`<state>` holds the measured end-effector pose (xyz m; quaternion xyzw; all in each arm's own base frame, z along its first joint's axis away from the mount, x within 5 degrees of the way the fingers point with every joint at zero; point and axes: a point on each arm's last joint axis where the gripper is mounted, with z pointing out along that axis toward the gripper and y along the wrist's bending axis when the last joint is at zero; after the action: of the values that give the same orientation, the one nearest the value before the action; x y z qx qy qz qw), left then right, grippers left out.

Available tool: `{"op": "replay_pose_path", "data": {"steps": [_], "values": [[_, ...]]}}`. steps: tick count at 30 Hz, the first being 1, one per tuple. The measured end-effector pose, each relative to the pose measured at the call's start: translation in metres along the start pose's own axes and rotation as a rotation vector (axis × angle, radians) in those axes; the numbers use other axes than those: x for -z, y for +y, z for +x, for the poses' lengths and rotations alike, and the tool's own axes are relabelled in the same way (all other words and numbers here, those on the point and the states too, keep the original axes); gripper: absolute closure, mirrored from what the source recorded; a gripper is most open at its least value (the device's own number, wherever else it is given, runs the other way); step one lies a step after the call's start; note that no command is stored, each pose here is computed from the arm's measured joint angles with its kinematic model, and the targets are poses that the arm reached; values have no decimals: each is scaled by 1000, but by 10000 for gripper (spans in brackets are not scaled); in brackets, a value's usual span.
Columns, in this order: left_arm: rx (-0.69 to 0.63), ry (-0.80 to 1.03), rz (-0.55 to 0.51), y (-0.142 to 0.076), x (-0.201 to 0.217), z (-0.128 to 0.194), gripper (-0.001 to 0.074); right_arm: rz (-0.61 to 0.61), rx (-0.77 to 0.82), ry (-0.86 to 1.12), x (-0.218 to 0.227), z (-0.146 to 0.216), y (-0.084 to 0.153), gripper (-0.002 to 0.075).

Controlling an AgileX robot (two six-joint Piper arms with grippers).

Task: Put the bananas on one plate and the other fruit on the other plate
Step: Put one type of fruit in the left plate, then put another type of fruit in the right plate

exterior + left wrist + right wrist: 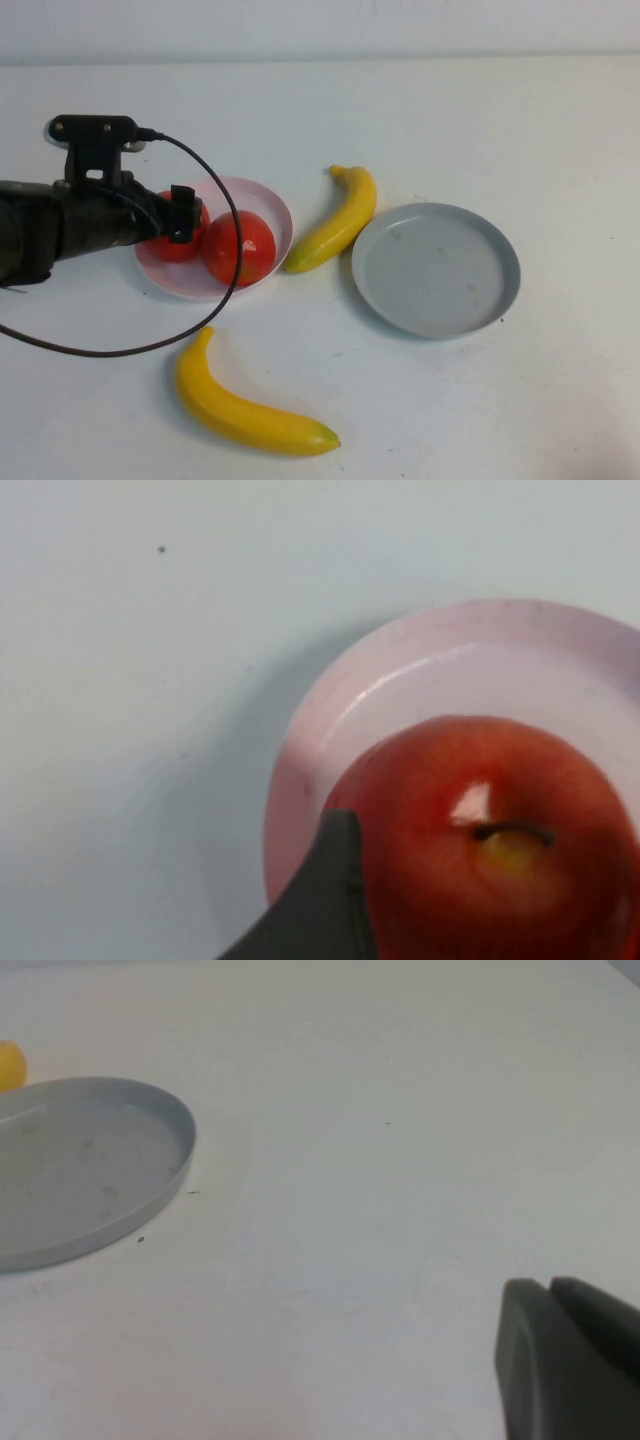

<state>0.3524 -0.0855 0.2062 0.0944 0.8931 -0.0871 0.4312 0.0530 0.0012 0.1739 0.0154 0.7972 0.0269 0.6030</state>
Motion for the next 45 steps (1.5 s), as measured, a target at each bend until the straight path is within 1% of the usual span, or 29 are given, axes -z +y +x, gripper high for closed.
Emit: {"op": "replay_pose_path", "data": {"steps": [3,7,9,11,14,15,17,18,22,24,27,32,34,37,45], "values": [[-4,-33,30,-4,11,-8,67,0,0,0,0,0,0,743],[-16,-125,96,-12,43,-28,72,0,0,0,0,0,0,743],[-24,-169,124,-16,59,-37,118,0,0,0,0,0,0,743],[-34,-223,146,-20,79,-45,274,0,0,0,0,0,0,743],[-78,-285,173,-24,110,-49,556,0,0,0,0,0,0,743],[-106,-299,182,-26,120,-48,618,0,0,0,0,0,0,743],[-144,-315,197,-29,136,-42,682,0,0,0,0,0,0,743],[-143,-325,207,-30,145,-38,701,0,0,0,0,0,0,743],[-141,-367,209,-31,177,-18,728,0,0,0,0,0,0,743],[-137,-401,201,-31,196,-3,732,0,0,0,0,0,0,743],[-127,-421,204,-31,213,23,734,0,0,0,0,0,0,743],[-124,-425,231,-33,226,60,734,0,0,0,0,0,0,743],[-119,-419,220,-31,226,70,735,0,0,0,0,0,0,743],[-100,-415,207,-29,225,74,735,0,0,0,0,0,0,743],[-102,-441,153,-25,226,74,735,-1,0,0,0,0,0,743]]}}
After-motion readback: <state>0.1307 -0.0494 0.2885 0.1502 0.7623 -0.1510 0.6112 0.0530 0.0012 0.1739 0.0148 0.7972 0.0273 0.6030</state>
